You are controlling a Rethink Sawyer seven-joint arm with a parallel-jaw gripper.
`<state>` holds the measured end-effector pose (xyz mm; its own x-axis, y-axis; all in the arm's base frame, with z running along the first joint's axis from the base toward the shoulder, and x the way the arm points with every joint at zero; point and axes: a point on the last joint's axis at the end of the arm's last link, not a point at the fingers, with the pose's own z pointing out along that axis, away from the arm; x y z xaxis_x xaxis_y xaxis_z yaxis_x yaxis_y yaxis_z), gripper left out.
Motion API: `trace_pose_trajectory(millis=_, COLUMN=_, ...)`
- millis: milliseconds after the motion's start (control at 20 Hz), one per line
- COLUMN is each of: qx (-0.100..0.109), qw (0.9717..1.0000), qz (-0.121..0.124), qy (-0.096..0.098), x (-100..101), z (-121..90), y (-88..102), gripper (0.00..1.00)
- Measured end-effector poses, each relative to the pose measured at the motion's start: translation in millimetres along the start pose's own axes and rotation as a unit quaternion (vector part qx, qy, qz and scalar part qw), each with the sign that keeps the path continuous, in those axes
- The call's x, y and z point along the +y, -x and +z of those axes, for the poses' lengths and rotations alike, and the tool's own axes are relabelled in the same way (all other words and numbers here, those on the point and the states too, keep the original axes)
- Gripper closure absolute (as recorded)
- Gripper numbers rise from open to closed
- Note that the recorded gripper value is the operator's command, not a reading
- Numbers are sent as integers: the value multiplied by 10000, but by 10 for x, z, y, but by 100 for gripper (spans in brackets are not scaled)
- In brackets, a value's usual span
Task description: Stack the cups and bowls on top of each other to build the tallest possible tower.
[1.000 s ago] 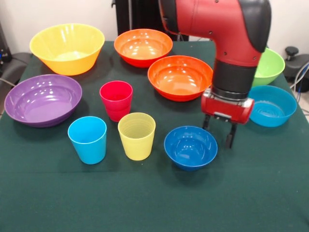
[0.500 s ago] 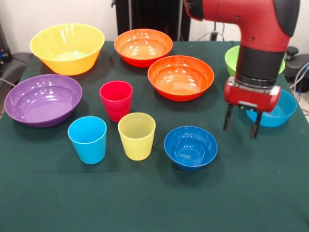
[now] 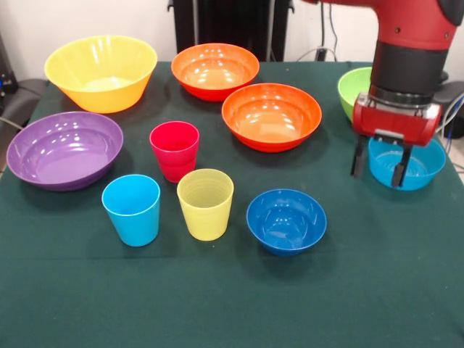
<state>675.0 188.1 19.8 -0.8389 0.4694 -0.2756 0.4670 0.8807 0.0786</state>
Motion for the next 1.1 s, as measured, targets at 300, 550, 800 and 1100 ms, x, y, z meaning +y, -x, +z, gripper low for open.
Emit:
trace_pose_trajectory(millis=300, qx=29, qw=10000, qz=60, qy=15, x=-45, z=-294, y=-8, gripper=0)
trace_pose_trajectory(millis=550, qx=53, qw=9999, qz=94, qy=8, x=-96, z=-437, y=-49, gripper=0)
trace_pose_trajectory(millis=800, qx=171, qw=9998, qz=130, qy=0, x=-155, z=-522, y=-168, gripper=0)
trace_pose_trajectory(millis=1100, qx=366, qw=9992, qz=179, qy=-5, x=-203, z=-443, y=-298, gripper=0)
